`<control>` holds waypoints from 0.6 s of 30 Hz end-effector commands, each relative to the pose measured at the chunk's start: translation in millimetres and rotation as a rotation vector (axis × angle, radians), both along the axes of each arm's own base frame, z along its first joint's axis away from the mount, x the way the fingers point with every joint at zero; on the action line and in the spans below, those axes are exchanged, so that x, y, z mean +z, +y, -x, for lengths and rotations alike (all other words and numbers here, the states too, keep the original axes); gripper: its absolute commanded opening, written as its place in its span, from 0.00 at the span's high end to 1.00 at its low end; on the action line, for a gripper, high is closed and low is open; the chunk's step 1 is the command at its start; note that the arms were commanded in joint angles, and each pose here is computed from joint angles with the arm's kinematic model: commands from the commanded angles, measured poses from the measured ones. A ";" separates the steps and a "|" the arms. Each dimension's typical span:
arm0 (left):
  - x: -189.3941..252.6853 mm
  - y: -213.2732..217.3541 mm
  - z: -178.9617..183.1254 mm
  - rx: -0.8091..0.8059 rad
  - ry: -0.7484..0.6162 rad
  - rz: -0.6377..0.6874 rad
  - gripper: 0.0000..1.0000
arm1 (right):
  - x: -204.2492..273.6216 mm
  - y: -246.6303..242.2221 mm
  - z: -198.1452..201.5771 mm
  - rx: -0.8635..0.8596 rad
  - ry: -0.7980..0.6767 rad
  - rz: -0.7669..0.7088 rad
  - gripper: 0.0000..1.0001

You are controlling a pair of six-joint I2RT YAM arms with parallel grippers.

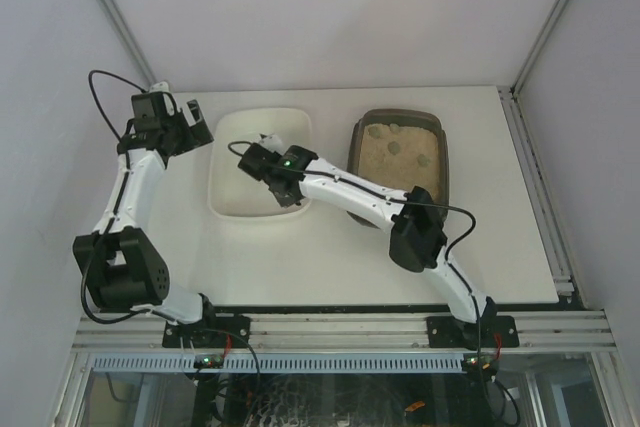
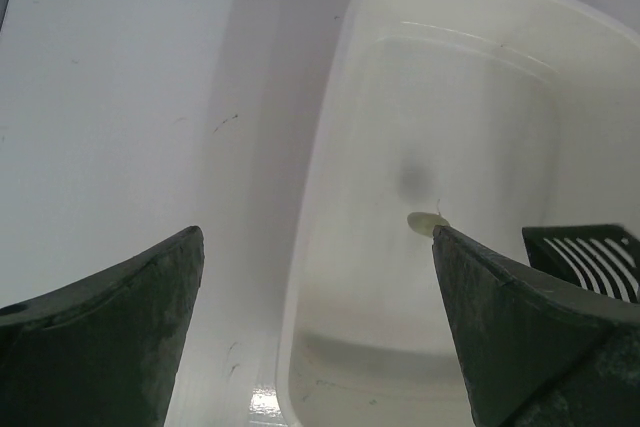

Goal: Clean the litter box

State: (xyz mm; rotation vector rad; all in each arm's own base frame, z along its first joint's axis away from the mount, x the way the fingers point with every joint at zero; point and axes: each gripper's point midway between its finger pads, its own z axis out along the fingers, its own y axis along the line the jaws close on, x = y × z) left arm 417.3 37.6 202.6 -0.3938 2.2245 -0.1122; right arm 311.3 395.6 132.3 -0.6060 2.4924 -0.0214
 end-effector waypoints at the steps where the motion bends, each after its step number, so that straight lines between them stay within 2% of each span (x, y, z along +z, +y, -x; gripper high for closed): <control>1: 19.6 6.1 7.2 0.004 -0.067 -0.055 0.00 | 60.5 -48.0 -21.0 -0.062 -0.182 0.093 1.00; 6: 21.4 -13.3 4.6 -0.075 -0.078 0.004 0.00 | 88.3 -66.4 -22.1 -0.126 -0.226 0.035 1.00; 8: 26.0 -39.5 1.0 -0.153 -0.089 0.016 0.00 | 105.2 -89.4 -15.7 -0.179 -0.202 -0.072 1.00; 12: 35.6 -128.6 -8.6 -0.406 -0.112 -0.011 0.00 | 102.0 -167.2 1.3 -0.318 -0.083 -0.313 1.00; 14: 39.1 -173.3 -19.5 -0.479 -0.111 0.006 0.01 | 88.5 -214.1 8.0 -0.415 -0.021 -0.351 1.00; 18: 45.3 -255.1 -50.4 -0.531 -0.148 0.139 0.04 | 61.2 -250.7 28.8 -0.486 0.120 -0.354 1.00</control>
